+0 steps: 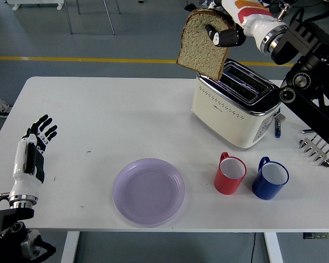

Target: Push plate across desktop,pick up the break from the machine,place the break in the plate

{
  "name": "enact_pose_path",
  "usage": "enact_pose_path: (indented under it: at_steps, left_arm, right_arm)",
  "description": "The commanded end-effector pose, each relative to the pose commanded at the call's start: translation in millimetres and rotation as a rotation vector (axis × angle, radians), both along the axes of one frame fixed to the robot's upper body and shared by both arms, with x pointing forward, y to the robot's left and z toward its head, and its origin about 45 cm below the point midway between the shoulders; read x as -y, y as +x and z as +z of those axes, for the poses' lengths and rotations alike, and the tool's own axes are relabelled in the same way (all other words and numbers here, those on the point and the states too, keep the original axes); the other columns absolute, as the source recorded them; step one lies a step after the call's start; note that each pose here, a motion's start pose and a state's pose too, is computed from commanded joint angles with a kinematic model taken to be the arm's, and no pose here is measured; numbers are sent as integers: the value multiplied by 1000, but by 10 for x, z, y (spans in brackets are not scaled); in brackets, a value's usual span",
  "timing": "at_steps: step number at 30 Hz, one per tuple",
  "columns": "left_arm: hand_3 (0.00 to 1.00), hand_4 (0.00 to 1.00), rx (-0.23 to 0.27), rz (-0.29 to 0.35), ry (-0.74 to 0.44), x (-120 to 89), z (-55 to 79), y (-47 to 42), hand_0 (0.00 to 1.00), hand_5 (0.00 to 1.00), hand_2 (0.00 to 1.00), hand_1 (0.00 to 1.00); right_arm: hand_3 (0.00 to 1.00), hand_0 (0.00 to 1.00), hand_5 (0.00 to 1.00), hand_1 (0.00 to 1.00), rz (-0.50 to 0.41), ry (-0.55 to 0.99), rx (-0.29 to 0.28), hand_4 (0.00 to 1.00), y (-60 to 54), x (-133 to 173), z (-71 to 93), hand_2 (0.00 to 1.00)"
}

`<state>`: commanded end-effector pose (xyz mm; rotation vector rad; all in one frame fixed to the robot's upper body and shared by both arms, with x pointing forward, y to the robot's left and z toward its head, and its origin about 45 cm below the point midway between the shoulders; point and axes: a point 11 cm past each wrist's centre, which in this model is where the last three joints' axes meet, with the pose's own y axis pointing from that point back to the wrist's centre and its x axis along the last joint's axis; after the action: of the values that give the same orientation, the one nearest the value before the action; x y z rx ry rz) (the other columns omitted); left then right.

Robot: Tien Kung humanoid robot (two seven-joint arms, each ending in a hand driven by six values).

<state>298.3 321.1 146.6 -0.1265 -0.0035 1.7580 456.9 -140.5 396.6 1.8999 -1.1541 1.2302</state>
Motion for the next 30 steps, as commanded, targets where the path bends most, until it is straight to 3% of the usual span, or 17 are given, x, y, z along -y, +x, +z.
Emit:
enact_pose_path:
  at_steps: [2, 6, 7, 10, 14, 16, 20, 21, 26, 27, 30]
  left_arm:
    - [822, 519, -1, 3, 1, -8, -1, -2, 801, 993, 875, 812]
    - [822, 519, -4, 3, 9, -22, -3, 5, 801, 993, 874, 812]
    - [822, 519, -4, 3, 10, -23, -3, 6, 801, 993, 874, 812]
    - [822, 519, -3, 2, 12, -28, 3, 10, 801, 994, 875, 812]
    - [822, 519, 3, 3, 10, -24, 18, 25, 801, 994, 875, 812]
    - [822, 518, 1, 5, 9, -25, 13, 23, 801, 995, 875, 813]
    - [822, 518, -2, 5, 7, -16, -1, 16, 801, 995, 875, 813]
    - [822, 521, -2, 4, 7, -11, -1, 19, 800, 998, 874, 813]
    - [822, 521, 1, 6, 5, -2, 4, 33, 800, 998, 874, 813]
    - [821, 520, 1, 7, 3, 1, 1, 38, 801, 997, 875, 814]
    - [821, 520, 6, 10, -8, 37, 9, 68, 801, 997, 875, 814]
  right_arm:
    - [437, 132, 2, 226, 37, 20, -87, 263, -69, -41, -153, 319]
    - [435, 131, 2, 226, 133, 12, -300, 261, -306, -118, -644, 322]
    - [435, 131, 2, 226, 142, 31, -334, 261, -330, -130, -684, 322]
    - [429, 134, 2, 226, 202, 49, -498, 261, -574, -240, -1057, 327]
    - [429, 134, 2, 226, 251, 41, -596, 261, -797, -363, -1330, 327]
    - [429, 132, 2, 219, 272, 36, -622, 261, -882, -442, -1432, 330]
    - [429, 132, 2, 219, 279, 45, -631, 261, -936, -555, -1566, 330]
    - [425, 136, 2, 222, 273, 50, -626, 299, -936, -571, -1593, 333]
    - [425, 136, 2, 222, 226, 116, -597, 299, -893, -627, -1708, 333]
    - [430, 253, 2, 289, 214, 138, -597, 314, -882, -636, -1737, 381]
    - [430, 253, 2, 289, 184, 200, -628, 314, -873, -661, -1840, 381]
